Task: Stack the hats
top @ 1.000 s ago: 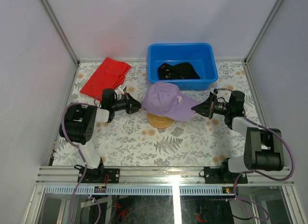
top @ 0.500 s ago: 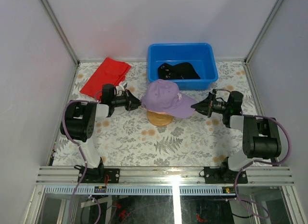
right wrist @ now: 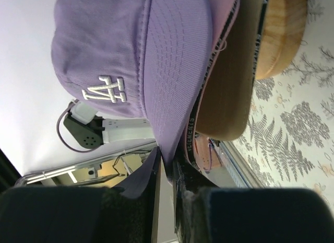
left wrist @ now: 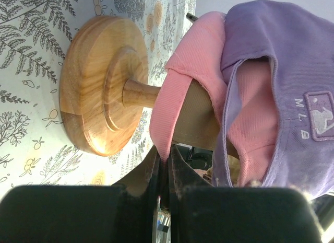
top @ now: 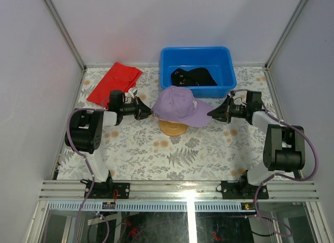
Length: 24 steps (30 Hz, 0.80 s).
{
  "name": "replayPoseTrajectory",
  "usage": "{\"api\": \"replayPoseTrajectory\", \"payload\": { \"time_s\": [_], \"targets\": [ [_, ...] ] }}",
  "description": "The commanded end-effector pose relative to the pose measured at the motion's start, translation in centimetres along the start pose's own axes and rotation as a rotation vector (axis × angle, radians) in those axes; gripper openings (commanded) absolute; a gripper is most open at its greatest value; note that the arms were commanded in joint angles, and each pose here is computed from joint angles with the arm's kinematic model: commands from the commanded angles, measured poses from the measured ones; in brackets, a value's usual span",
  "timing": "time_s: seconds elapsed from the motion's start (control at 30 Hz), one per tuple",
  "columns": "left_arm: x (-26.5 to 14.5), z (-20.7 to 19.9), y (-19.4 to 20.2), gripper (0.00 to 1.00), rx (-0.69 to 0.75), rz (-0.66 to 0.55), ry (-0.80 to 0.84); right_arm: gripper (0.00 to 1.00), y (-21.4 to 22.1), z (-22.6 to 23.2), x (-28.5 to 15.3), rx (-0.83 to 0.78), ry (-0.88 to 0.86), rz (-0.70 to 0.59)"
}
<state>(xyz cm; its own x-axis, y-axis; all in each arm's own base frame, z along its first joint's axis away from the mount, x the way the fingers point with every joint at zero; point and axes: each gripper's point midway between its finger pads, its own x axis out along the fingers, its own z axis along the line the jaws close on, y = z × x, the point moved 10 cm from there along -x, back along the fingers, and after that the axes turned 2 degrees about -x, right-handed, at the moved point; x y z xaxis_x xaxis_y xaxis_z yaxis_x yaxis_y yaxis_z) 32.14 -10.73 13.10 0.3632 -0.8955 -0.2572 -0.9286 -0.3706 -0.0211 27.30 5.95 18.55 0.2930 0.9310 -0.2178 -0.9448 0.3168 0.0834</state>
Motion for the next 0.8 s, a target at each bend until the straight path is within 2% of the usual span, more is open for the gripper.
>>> {"api": "replayPoseTrajectory", "payload": {
  "time_s": [0.0,0.07,0.23,0.33,0.4,0.5,0.77],
  "targets": [
    [-0.8,3.0,-0.6,0.00,-0.063,-0.074,-0.104,0.15,0.7,-2.1,-0.7,0.041,0.147,-0.060],
    [-0.8,2.9,-0.6,0.00,-0.062,-0.075,-0.101,0.17,0.7,-2.1,-0.8,0.034,0.152,-0.062],
    [-0.9,2.6,-0.5,0.00,-0.054,-0.071,-0.095,0.42,0.7,-1.2,-1.0,-0.010,0.165,-0.088],
    [-0.9,2.6,-0.4,0.00,-0.054,-0.070,-0.088,0.67,0.8,-0.6,-1.2,-0.045,0.171,-0.112],
    [-0.9,2.6,-0.3,0.00,-0.056,-0.072,-0.085,0.76,0.9,-0.5,-1.2,-0.063,0.177,-0.128],
    [-1.0,2.6,-0.1,0.00,-0.059,-0.071,-0.079,0.80,1.2,-0.2,-1.2,-0.075,0.153,-0.159],
    [-1.2,1.9,0.2,0.03,-0.056,-0.088,-0.044,0.81,1.4,0.2,-1.3,-0.088,0.118,-0.182]
  ]
}}
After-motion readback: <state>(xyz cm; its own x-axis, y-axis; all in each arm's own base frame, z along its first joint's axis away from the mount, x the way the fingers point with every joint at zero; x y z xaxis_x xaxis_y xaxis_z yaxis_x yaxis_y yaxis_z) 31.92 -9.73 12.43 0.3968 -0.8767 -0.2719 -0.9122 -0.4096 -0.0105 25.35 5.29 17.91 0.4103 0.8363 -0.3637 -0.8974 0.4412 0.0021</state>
